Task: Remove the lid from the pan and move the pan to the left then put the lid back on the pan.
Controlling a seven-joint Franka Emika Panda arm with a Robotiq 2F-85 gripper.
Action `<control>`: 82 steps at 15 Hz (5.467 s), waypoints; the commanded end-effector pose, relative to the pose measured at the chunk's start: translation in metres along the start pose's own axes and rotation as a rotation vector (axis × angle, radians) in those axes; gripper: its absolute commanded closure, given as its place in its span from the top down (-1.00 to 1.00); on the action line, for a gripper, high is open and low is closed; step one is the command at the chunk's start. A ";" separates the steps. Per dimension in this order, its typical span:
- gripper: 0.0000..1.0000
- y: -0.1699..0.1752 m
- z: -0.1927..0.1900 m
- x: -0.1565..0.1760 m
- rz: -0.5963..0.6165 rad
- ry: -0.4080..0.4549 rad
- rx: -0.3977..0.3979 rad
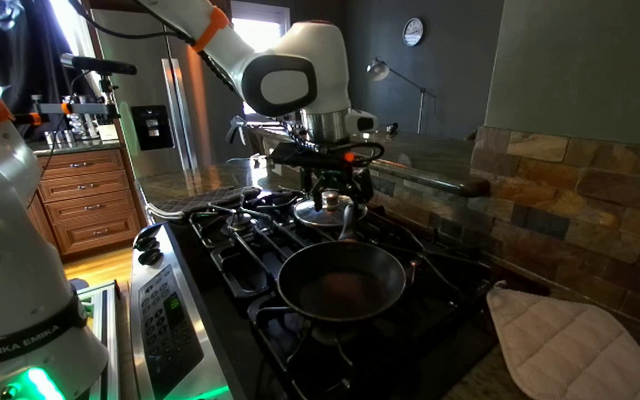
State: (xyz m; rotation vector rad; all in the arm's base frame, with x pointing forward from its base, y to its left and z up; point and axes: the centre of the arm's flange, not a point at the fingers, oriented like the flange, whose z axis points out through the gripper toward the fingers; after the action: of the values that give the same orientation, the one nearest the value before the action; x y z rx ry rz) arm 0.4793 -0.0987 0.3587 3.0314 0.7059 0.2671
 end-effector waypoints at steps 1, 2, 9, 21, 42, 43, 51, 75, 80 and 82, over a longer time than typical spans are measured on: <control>1.00 0.010 0.017 0.007 0.003 -0.008 -0.009; 1.00 0.013 0.019 0.008 0.003 -0.013 -0.008; 0.13 0.030 0.028 0.018 0.003 -0.031 -0.010; -0.86 0.038 0.036 0.024 -0.025 -0.097 -0.057; -0.85 0.030 0.010 -0.002 0.722 -0.207 -0.107; -0.85 0.029 0.009 -0.001 0.764 -0.202 -0.111; -0.85 0.006 -0.005 0.005 1.048 -0.185 -0.141; -0.40 -0.040 0.000 -0.016 1.442 -0.193 -0.165; -0.85 -0.044 -0.001 -0.023 1.458 -0.199 -0.196; -0.85 -0.049 0.000 -0.023 1.464 -0.208 -0.194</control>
State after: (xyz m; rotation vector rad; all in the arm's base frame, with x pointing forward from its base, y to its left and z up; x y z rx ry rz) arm 0.4466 -0.0728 0.3519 2.6717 -1.4629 -0.0004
